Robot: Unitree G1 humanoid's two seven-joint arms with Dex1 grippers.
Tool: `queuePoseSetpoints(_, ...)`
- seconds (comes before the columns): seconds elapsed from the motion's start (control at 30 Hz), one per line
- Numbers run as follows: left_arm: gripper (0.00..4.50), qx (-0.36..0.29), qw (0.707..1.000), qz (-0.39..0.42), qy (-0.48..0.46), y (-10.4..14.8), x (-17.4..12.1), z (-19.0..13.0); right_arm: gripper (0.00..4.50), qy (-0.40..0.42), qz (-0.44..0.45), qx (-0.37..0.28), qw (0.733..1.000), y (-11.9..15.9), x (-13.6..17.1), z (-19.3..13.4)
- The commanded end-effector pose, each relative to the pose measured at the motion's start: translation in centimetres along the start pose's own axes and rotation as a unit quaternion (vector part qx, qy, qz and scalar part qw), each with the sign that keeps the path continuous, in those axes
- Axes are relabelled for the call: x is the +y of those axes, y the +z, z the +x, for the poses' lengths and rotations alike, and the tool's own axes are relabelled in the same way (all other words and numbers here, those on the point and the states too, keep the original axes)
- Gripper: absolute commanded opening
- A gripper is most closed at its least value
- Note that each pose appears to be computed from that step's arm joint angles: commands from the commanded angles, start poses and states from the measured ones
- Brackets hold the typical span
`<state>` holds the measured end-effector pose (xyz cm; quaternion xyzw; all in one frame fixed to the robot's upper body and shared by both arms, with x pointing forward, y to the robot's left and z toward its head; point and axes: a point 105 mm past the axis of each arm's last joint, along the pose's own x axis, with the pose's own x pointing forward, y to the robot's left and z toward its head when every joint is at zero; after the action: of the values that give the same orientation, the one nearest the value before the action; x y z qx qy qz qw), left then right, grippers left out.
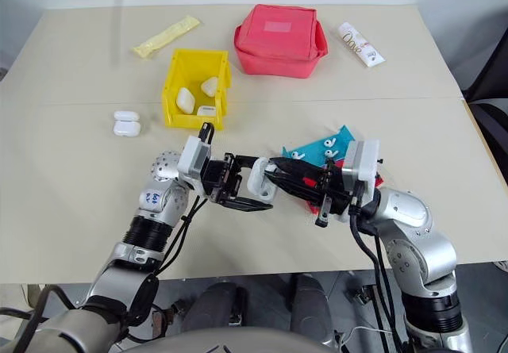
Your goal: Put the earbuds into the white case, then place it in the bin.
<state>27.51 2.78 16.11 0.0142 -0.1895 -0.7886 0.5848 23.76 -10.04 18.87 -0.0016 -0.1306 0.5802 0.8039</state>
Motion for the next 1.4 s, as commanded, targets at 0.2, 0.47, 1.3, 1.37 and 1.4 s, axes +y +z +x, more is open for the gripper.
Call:
queuePoseSetpoints(0.2,2.74,-0.028,0.998,0.063,-0.006,2.6,1.2,0.5,0.46,0.016,0.019,0.062,0.998,-1.9,0.2,-1.1)
queuePoseSetpoints(0.47,2.74,-0.021,0.997,0.069,-0.012,2.1,1.0,0.7,0.81,0.025,0.016,0.096,0.995,-1.2,-0.3,-0.2)
queuePoseSetpoints(1.3,2.74,0.014,0.995,0.064,0.07,1.1,2.6,-2.6,4.47,-0.17,-0.058,0.212,0.961,4.6,-0.5,-10.6)
queuePoseSetpoints(1.37,2.74,0.02,0.995,0.062,0.079,1.0,2.5,-3.2,4.47,-0.205,-0.047,0.233,0.949,4.4,0.0,-12.7)
queuePoseSetpoints(1.4,2.74,0.022,0.994,0.061,0.085,1.0,2.4,-3.5,4.47,-0.221,-0.04,0.247,0.943,4.2,0.4,-13.7)
